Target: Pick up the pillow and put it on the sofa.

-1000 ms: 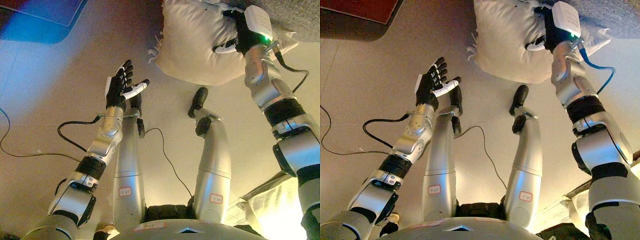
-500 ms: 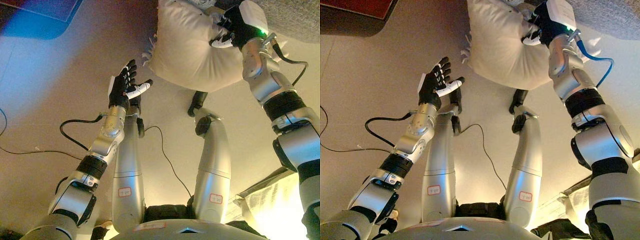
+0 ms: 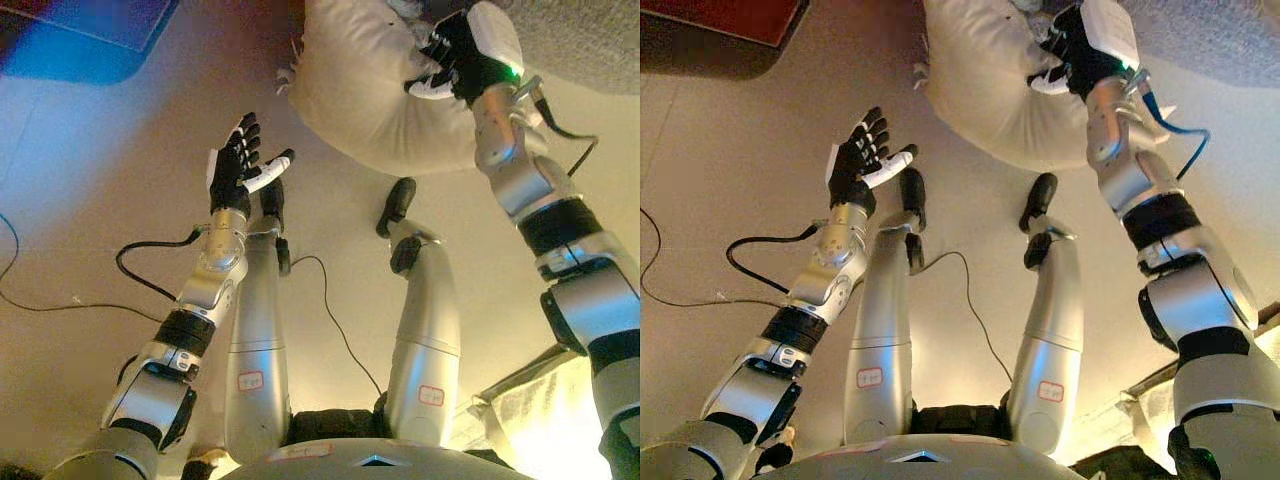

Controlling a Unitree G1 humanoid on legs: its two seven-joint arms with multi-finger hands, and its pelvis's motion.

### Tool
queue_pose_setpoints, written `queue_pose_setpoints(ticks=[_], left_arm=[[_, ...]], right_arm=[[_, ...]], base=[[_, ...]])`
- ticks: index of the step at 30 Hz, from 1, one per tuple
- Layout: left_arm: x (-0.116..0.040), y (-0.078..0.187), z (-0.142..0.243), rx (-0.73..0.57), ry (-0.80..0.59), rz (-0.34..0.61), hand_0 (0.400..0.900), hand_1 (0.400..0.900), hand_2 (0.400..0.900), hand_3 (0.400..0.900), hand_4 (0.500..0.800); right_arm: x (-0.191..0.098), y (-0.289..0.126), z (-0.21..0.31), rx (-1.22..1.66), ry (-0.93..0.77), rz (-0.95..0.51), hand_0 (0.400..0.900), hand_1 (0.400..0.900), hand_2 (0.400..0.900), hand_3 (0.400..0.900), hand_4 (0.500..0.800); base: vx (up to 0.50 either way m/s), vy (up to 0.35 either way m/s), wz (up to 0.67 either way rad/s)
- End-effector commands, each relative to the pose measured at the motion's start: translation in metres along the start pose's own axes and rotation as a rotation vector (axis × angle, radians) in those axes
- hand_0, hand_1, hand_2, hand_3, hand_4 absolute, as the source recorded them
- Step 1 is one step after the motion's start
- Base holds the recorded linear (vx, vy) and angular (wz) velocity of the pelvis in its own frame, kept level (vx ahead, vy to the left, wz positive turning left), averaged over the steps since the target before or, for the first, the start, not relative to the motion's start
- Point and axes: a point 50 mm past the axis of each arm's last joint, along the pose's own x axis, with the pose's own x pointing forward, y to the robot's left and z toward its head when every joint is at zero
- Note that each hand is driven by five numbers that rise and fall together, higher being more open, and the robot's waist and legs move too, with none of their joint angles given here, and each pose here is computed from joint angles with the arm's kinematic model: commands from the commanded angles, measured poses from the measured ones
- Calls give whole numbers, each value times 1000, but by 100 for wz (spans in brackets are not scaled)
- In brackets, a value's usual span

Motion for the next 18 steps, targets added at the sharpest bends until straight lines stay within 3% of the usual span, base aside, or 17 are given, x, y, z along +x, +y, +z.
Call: queue_pose_setpoints(ticks=[1, 6, 18], left_arm=[[-3, 12, 9, -62, -96, 96, 900, 900, 900, 900, 800], [-10, 22, -5, -28, -66, 162, 900, 900, 900, 900, 800], [-45, 47, -50, 63, 77, 141, 900, 900, 900, 900, 800]], right_arm=[[-1, -74, 33, 6, -211, -367, 400, 400, 400, 400, 500], [-23, -59, 28, 18, -260, -400, 400, 400, 400, 400, 500], [-79, -30, 20, 153, -348, -355, 400, 400, 400, 400, 500]], base=[[-47, 37, -4], [-5, 27, -2], [60, 52, -3]])
